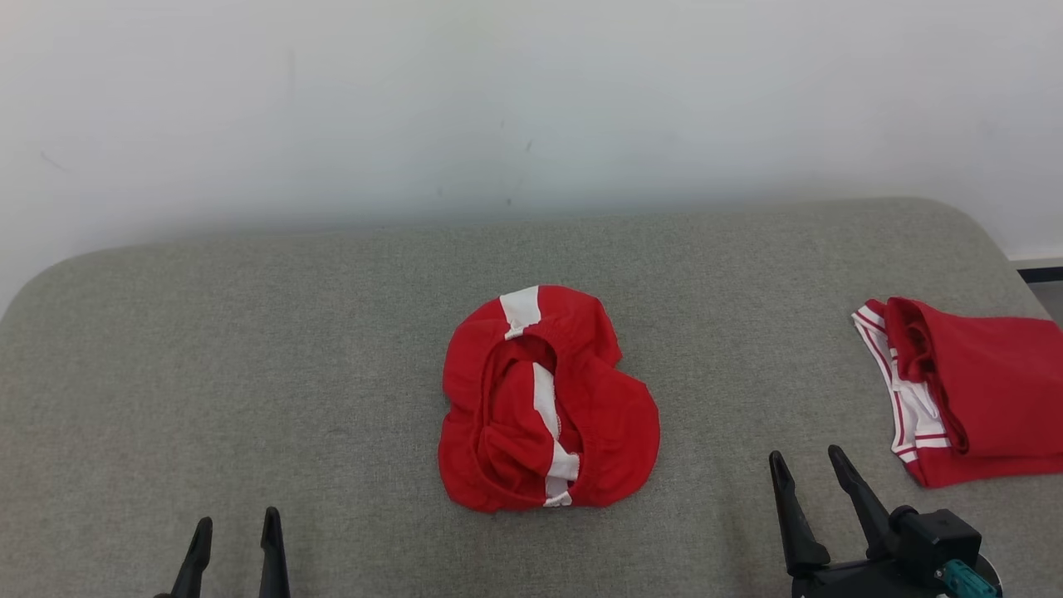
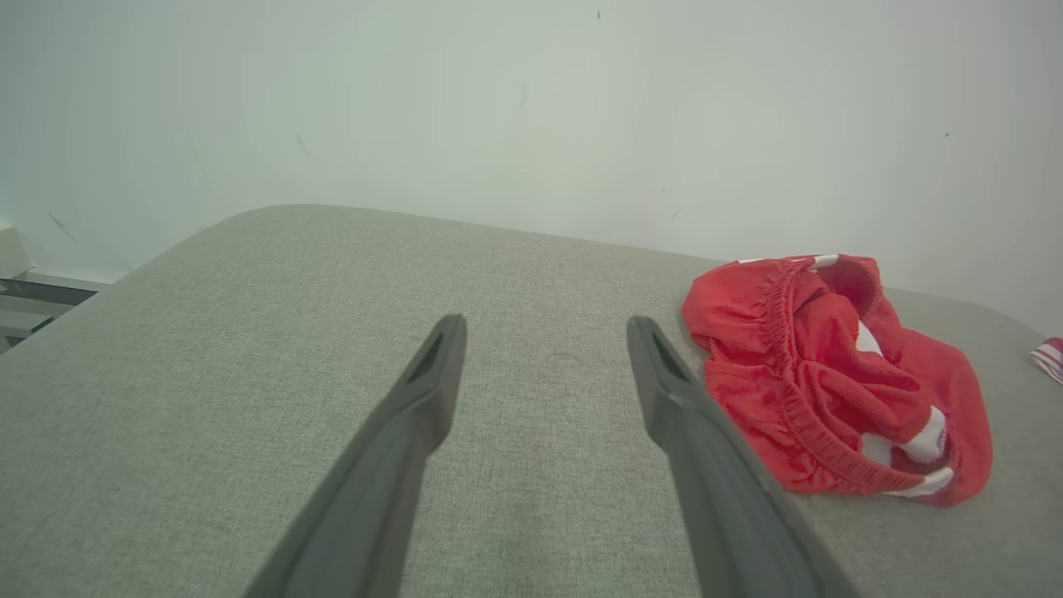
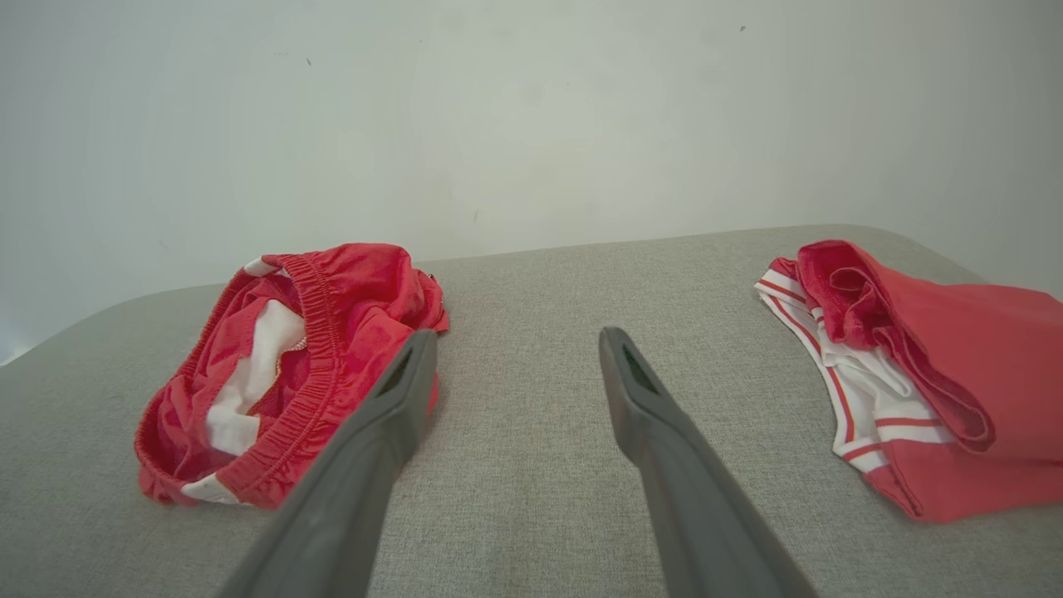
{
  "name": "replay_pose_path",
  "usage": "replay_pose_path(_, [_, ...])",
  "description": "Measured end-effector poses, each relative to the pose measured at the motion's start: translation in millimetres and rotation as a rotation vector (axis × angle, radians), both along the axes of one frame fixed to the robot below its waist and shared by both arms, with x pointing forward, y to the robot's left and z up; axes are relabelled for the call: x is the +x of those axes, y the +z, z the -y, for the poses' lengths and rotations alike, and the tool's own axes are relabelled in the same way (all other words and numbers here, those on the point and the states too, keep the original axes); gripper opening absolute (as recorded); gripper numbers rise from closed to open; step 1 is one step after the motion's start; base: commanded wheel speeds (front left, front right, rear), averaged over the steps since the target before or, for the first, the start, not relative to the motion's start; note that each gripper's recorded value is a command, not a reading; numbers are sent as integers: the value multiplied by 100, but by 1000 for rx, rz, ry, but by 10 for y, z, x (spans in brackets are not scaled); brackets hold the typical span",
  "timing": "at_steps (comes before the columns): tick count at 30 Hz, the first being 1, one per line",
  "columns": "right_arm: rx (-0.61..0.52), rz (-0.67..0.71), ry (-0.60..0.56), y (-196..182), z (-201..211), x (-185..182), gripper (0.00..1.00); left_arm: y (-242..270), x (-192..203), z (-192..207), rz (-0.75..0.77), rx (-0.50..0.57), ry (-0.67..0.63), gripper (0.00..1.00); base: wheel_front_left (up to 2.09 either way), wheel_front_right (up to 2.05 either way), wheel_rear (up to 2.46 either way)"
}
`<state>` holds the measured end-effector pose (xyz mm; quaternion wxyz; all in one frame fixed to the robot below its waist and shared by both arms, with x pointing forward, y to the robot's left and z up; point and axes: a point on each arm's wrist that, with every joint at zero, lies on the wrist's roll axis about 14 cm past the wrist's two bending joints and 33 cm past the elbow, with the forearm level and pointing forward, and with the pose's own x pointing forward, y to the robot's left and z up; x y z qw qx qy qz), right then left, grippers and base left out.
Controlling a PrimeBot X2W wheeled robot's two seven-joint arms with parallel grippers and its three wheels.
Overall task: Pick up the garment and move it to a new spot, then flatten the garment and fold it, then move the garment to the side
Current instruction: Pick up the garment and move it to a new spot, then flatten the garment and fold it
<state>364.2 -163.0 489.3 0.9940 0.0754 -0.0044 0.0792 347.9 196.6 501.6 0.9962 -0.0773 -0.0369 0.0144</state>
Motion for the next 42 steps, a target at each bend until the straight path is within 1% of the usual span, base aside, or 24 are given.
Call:
replay_pose_path(8, [0, -1, 4, -4, -13, 11, 100, -9, -4, 32, -2, -4, -5, 100, 0, 0, 0])
replay_pose_path(17, [-2, 1, 3, -1, -5, 10, 100, 36, 29, 91, 11, 14, -23, 100, 0, 0, 0])
replay_pose_path(23, [-3, 6, -3, 19, 14, 12, 100, 158, 204, 317, 48, 18, -95, 100, 0, 0, 0])
replay_pose_path(27, [-2, 0, -20, 0, 70, -13, 100, 126, 388, 635, 5, -6, -200, 100, 0, 0, 0])
replay_pose_path(29, [-2, -1, -31, -3, 107, -23, 100, 116, 472, 863, -21, -18, -276, 100, 0, 0, 0])
replay_pose_path(31, [-2, 1, -43, 6, 147, -27, 100, 43, 524, 1145, -78, -14, -368, 100, 0, 0, 0])
replay_pose_path(35, [0, -1, -66, 1, 211, -51, 100, -94, 513, 1604, -144, 21, -527, 100, 0, 0, 0])
replay_pose_path(38, [2, 3, -93, 20, 293, -48, 100, -298, 399, 1912, -222, 36, -646, 100, 0, 0, 0])
replay_pose_path(42, [3, -18, -132, -47, 409, -86, 100, -550, 314, 2080, -308, 45, -727, 100, 0, 0, 0])
